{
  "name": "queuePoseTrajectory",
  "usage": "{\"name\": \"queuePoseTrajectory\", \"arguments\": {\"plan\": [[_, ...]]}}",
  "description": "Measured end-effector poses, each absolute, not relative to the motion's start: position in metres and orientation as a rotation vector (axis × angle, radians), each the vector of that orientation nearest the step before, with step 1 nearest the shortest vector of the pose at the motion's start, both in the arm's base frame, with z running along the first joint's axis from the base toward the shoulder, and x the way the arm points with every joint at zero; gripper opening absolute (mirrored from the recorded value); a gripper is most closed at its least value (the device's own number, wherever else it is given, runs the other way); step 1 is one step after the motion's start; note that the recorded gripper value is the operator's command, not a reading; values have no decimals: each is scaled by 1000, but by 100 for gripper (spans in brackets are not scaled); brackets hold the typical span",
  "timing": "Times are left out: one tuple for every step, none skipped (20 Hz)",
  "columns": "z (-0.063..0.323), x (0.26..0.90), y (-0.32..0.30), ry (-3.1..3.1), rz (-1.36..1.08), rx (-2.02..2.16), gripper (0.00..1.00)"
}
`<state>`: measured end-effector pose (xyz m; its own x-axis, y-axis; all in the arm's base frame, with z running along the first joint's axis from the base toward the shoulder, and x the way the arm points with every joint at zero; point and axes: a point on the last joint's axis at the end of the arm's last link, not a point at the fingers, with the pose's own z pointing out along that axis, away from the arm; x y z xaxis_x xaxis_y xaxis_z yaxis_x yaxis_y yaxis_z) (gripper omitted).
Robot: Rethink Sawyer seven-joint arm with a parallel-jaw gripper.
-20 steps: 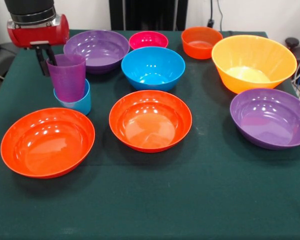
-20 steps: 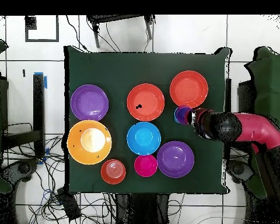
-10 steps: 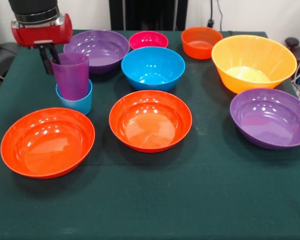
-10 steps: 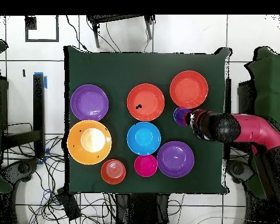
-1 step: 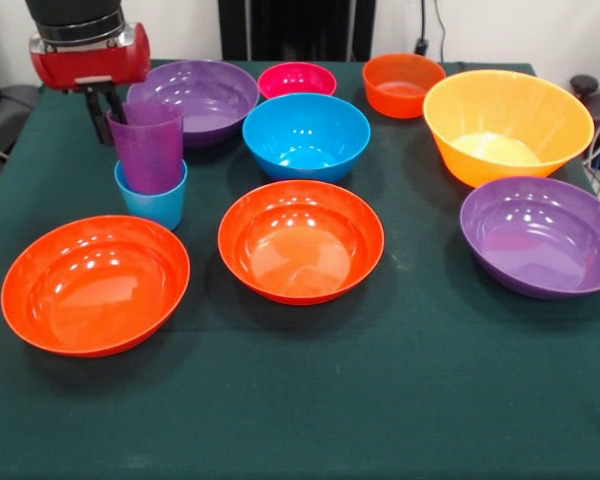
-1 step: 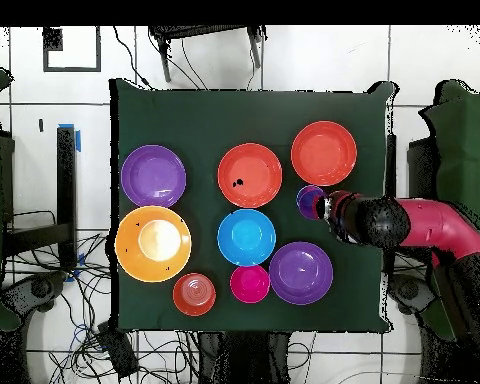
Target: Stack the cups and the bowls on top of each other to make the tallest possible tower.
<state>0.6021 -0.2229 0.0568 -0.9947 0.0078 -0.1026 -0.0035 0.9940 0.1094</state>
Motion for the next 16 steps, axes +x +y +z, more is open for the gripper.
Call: {"name": "queuePoseTrajectory", "arguments": {"plan": [[57, 602, -223, 3035, 166, 2, 0], [58, 601, -223, 3035, 165, 0, 0], [58, 600, -223, 3036, 163, -1, 0], [59, 601, -223, 3035, 158, -2, 0], [60, 601, -224, 3034, 156, -2, 0], [60, 601, -224, 3034, 153, -3, 0], [61, 601, -225, 3033, 151, -3, 0], [61, 601, -225, 3033, 149, -3, 0], [62, 601, -226, 3033, 148, -3, 0], [62, 601, -226, 3033, 147, -3, 0], [62, 601, -226, 3033, 146, -3, 0], [61, 600, -226, 3033, 145, -3, 0], [61, 600, -226, 3033, 145, -3, 0], [61, 600, -227, 3033, 144, -3, 0], [61, 600, -227, 3033, 144, -3, 0], [61, 600, -227, 3033, 144, -3, 0]]}}
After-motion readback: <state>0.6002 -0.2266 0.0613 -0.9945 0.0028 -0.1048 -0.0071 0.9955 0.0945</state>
